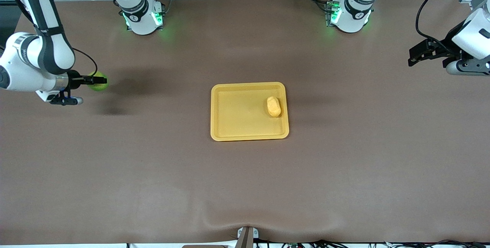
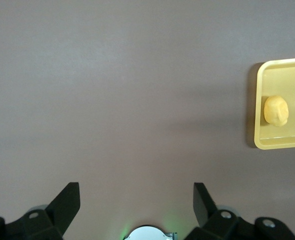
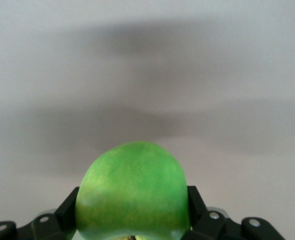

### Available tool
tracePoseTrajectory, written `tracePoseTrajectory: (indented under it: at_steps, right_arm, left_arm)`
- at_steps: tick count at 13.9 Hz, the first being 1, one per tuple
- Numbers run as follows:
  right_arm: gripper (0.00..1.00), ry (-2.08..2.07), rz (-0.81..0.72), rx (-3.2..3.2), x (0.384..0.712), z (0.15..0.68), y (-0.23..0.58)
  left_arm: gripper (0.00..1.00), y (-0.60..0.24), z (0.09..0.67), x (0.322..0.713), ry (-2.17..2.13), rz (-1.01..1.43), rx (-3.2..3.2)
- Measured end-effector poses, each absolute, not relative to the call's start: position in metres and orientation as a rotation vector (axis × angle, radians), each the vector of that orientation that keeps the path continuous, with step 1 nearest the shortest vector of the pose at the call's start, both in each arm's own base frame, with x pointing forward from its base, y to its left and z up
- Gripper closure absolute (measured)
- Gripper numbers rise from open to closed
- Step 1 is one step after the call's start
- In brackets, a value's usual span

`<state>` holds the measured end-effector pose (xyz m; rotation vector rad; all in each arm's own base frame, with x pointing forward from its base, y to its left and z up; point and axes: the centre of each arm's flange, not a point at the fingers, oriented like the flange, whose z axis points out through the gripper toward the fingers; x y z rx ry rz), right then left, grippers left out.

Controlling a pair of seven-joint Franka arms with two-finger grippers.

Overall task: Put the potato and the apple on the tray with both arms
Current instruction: 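Lift and carry the apple with the right gripper to the tray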

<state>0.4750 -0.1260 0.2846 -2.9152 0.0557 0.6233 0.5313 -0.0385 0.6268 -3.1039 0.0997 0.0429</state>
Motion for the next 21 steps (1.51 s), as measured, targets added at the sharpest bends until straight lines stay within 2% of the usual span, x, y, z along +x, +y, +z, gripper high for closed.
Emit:
tracePoseTrajectory:
  at_steps: [4,9,16,21]
  right_arm:
    - [0.14,-0.019,0.667,-2.899,0.516,0.297,-0.106]
    - [0.14,-0.028,0.644,-2.898,0.560,0.294,-0.071]
    - [0.14,0.163,0.659,-2.903,0.593,0.288,0.036]
    - [0.14,0.344,0.693,-2.864,0.600,0.282,0.116]
  left_arm:
    - [0.00,-0.032,0.631,0.525,0.084,0.086,-3.103]
    - [0.00,-0.032,0.633,0.516,0.103,0.138,-3.099]
    - [0.00,-0.017,0.634,0.522,0.174,0.079,-3.102]
    - [0.00,-0.011,0.633,0.525,0.180,0.059,-3.102]
